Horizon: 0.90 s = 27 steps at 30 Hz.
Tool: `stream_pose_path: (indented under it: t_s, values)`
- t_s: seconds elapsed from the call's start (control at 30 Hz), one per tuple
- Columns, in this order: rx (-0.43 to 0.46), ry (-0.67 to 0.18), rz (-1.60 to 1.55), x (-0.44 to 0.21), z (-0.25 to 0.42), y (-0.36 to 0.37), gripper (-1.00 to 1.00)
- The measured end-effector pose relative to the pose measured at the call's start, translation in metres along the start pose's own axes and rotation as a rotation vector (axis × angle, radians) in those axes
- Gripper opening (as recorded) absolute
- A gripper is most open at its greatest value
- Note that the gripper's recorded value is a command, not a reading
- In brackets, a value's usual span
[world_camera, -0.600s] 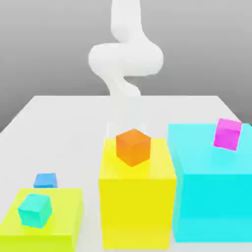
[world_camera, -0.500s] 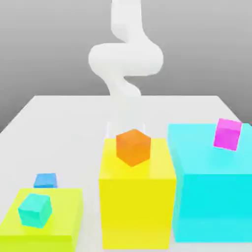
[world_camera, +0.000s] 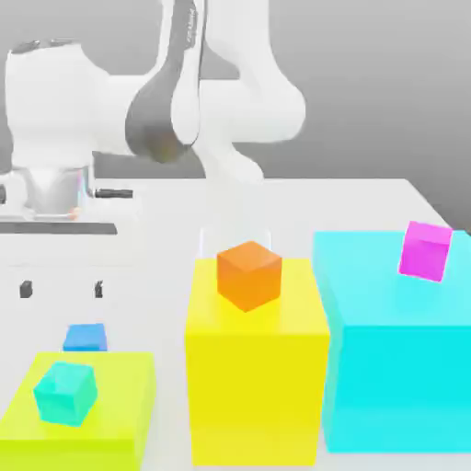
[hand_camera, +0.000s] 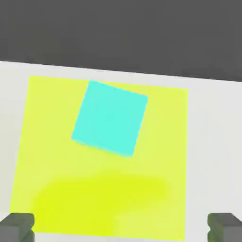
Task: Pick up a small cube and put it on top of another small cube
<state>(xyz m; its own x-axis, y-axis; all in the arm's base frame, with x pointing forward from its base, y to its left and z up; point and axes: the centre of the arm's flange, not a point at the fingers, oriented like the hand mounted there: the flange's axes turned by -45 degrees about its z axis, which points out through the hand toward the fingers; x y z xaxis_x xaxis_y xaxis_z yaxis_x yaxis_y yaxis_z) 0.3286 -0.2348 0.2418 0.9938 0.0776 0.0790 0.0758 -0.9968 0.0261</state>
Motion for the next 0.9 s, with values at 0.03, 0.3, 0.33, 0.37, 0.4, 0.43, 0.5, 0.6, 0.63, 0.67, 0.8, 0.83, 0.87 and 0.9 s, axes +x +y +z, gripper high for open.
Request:
stream_pose_path:
  t_s: [0.03, 0.3, 0.33, 0.37, 0.4, 0.43, 0.5, 0.6, 0.63, 0.67, 0.8, 0.83, 0.87, 0.9]
  values:
    - [0.011, -0.033, -0.014, -0.015, 0.017, 0.0, 0.0]
    - [0.024, -0.079, -0.026, -0.044, 0.1, 0.001, -1.0]
    - [0.024, -0.079, -0.026, -0.044, 0.1, 0.001, -1.0]
    - [0.024, -0.08, -0.026, -0.044, 0.1, 0.001, -1.0]
    - [0.024, -0.08, -0.026, -0.044, 0.1, 0.001, -1.0]
    - [0.025, -0.08, -0.026, -0.044, 0.1, 0.001, -1.0]
    - [0.027, -0.081, -0.025, -0.045, 0.105, 0.0, -1.0]
    - [0.024, -0.08, -0.027, -0.042, 0.088, 0.003, -1.0]
    - [0.024, -0.08, -0.027, -0.041, 0.079, 0.003, -1.0]
    - [0.024, -0.079, -0.027, -0.04, 0.07, 0.003, -1.0]
    - [0.03, -0.078, -0.04, -0.023, 0.037, 0.002, -1.0]
    - [0.031, -0.077, -0.051, -0.01, 0.029, 0.002, -1.0]
    - [0.032, -0.077, -0.063, 0.005, 0.022, 0.002, -1.0]
    - [0.032, -0.077, -0.073, 0.02, 0.014, 0.002, -1.0]
